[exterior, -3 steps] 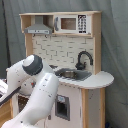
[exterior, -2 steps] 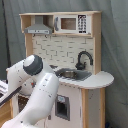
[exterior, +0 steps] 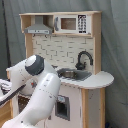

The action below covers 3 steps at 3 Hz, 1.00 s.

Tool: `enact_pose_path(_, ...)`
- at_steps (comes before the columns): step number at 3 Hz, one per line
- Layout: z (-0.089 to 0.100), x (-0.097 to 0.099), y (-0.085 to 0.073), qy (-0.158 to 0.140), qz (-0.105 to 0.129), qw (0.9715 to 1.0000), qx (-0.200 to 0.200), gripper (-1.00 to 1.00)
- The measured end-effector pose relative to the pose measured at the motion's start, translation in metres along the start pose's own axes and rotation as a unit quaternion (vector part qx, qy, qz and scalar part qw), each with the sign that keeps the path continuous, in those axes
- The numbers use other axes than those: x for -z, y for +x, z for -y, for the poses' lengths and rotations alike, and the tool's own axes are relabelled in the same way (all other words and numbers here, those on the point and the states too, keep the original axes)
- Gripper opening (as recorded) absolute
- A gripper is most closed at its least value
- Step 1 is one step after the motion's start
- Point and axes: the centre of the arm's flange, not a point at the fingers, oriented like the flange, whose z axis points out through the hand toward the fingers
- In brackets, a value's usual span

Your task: Play with the kitchen

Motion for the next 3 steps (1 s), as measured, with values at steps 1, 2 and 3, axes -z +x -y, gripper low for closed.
enact_pose_path(1, -0.005, -0.01, 0.007, -0.004, -0.026, 0.9995, 0.017, 1.0)
enact_pose_path(2, -0.013, -0.027, 0.011, -0.016, -0.038, 0.9988, 0.026, 1.0)
enact_pose_path(3, -0.01, -0.042, 0.016, -0.022, -0.026, 0.9991, 0.027, 1.0)
